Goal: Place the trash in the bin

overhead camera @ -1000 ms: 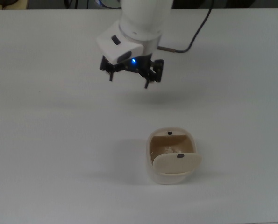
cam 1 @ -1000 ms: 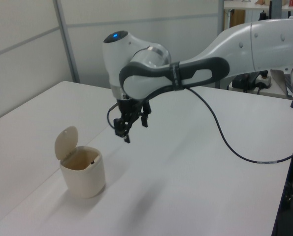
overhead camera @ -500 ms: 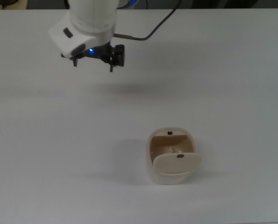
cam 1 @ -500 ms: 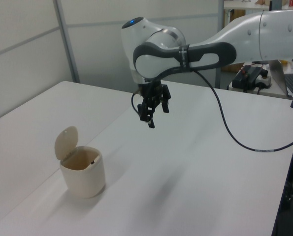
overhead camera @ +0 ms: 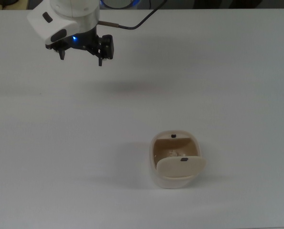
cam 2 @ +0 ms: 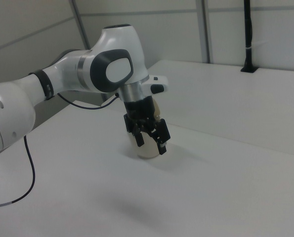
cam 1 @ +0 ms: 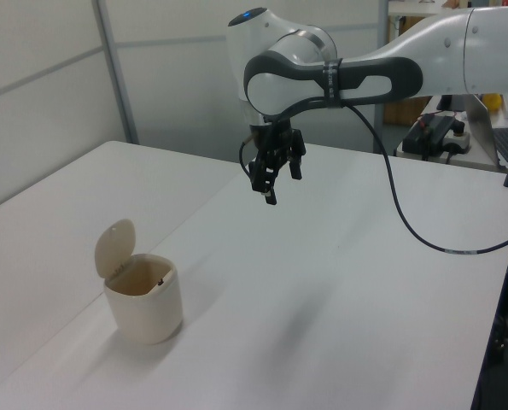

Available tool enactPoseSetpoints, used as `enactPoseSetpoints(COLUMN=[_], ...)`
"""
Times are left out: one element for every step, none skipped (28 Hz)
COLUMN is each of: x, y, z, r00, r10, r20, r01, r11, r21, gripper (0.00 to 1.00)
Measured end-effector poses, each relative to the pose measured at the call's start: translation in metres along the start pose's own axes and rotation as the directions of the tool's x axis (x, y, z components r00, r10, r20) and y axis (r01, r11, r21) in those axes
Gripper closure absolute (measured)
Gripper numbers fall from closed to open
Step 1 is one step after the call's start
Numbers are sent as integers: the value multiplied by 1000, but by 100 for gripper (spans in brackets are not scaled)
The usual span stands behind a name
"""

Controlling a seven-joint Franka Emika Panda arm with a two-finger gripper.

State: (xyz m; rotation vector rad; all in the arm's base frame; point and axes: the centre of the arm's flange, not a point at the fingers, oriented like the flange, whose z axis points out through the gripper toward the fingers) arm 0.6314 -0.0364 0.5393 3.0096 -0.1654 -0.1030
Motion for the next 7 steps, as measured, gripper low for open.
enactPoseSetpoints(x=[0, 0, 0, 0, 0, 0, 0], y=[0, 0, 0, 0, 0, 1, 1], z=[0, 0, 0, 0, 0, 0, 0], r00=[1000, 1000, 1000, 1000, 1000, 1000, 1000], r10=[0, 0, 0, 0, 1, 1, 2], r20=[1, 1, 2, 2, 2, 2, 3], r01=[0, 0, 0, 0, -1, -1, -2], r11=[1000, 1000, 1000, 1000, 1000, 1000, 1000], r21=[0, 0, 0, 0, 0, 0, 0], gripper=[0, 0, 0, 0, 0, 0, 0])
